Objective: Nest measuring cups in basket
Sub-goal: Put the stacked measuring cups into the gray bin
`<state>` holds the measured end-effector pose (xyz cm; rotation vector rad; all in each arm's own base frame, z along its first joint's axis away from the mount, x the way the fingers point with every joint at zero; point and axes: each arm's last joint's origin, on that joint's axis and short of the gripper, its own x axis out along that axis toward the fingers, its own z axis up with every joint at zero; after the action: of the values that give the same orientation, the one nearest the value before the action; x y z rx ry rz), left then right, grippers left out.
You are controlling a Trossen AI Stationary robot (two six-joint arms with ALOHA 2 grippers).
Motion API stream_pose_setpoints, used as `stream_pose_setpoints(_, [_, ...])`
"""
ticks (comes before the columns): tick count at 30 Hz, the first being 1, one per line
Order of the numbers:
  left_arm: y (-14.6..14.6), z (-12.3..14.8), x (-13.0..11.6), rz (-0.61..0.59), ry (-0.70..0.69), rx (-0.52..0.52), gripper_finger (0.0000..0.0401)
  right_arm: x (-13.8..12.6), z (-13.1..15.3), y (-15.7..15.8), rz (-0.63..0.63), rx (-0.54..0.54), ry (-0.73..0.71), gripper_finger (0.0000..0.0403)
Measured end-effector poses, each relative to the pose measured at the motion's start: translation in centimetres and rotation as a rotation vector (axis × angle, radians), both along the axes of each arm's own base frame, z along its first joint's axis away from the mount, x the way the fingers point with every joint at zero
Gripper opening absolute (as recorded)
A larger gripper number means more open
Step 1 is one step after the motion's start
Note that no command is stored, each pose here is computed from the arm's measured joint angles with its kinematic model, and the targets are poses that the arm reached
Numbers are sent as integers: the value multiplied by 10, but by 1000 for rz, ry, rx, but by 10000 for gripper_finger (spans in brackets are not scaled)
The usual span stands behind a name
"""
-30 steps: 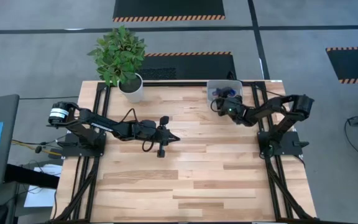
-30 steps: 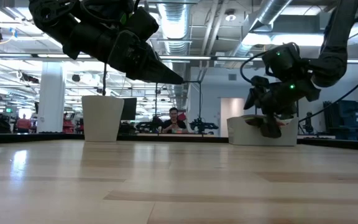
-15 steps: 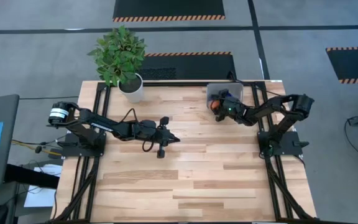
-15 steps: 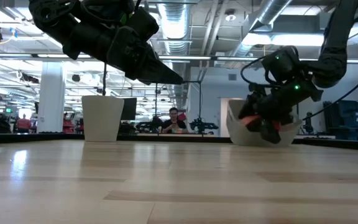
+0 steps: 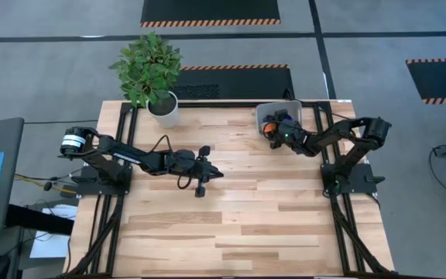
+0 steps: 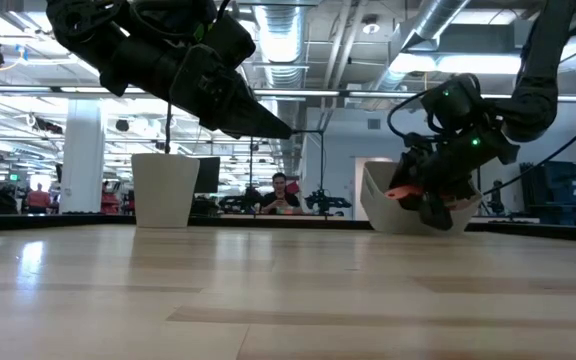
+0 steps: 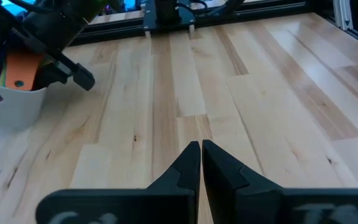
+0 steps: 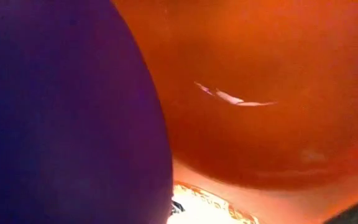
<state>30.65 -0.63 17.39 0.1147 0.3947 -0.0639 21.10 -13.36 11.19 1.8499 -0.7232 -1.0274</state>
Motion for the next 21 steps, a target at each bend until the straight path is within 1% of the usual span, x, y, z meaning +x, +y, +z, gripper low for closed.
stream_pose_setpoints(10, [0,0,-2,3,23,-6,6,3,4,3,-25,-38,-20,260])
stream_pose_setpoints(16, [0,24,-13,-2,-21,7,6,-2,7,5,-13,-104,-44,260])
stream_pose_setpoints(21, [1,41,-23,-1,-43,9,6,-10,1,11,-11,-110,-21,260])
